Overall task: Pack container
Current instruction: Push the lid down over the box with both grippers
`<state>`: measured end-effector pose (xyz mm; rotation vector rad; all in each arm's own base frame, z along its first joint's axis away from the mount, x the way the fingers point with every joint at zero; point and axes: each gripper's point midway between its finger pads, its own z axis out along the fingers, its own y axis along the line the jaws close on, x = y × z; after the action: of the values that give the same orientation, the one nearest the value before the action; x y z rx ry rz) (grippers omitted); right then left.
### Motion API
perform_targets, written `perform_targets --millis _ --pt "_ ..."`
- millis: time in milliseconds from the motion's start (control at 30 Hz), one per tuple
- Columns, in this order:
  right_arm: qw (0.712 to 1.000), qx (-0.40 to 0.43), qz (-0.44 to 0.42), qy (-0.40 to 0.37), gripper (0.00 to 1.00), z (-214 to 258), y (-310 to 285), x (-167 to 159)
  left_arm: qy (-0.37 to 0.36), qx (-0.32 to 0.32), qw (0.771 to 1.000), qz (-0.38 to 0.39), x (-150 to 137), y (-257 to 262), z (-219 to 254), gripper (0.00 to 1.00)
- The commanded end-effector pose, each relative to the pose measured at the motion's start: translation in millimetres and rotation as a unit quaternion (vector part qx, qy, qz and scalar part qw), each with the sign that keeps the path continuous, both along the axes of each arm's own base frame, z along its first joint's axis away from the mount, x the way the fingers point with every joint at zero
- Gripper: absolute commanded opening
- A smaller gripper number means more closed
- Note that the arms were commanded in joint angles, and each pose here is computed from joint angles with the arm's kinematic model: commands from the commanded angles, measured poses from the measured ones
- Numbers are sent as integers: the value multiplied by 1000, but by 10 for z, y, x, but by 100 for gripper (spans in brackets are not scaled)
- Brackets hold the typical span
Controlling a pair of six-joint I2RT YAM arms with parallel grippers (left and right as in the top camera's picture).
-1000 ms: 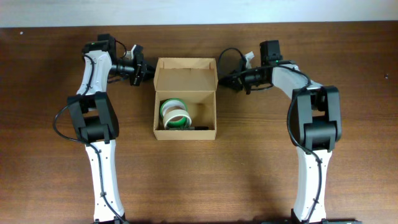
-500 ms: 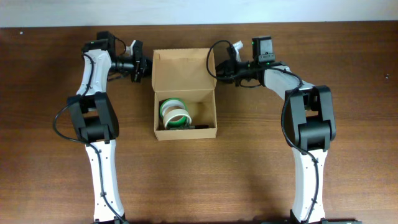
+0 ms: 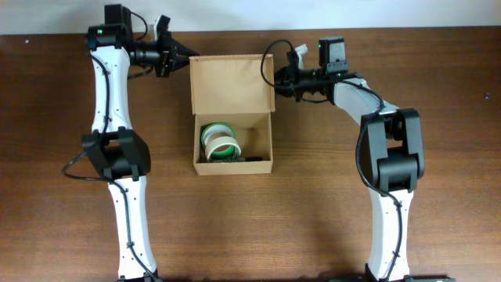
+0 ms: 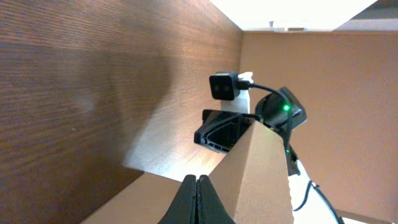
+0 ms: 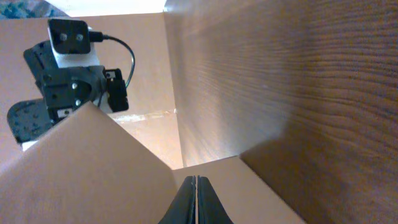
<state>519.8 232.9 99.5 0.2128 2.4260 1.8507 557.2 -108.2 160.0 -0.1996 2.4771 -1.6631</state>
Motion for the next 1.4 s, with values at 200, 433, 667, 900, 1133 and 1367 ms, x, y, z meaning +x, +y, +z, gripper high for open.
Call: perform_targets --millis 200,433,667,900,1133,1367 --pt "995 -51 -31 -79 4 857 49 -53 8 79 997 -21 -252 -169 41 1" --pt "981 -173 -45 -79 4 905 -31 -352 1 102 994 -37 -383 -283 135 1" --pt "965 -242 -38 -89 4 987 -45 -613 -28 208 978 -23 -446 -336 303 2" --pt "942 -323 -13 -91 4 902 -54 -887 -85 302 949 1 -556 -368 701 1" --pt "906 -403 1 -125 4 977 -34 -1137 -133 376 917 13 -702 -390 1025 1" --pt "866 -478 19 -144 4 1015 -107 -1395 -120 451 885 11 -940 -245 1100 1"
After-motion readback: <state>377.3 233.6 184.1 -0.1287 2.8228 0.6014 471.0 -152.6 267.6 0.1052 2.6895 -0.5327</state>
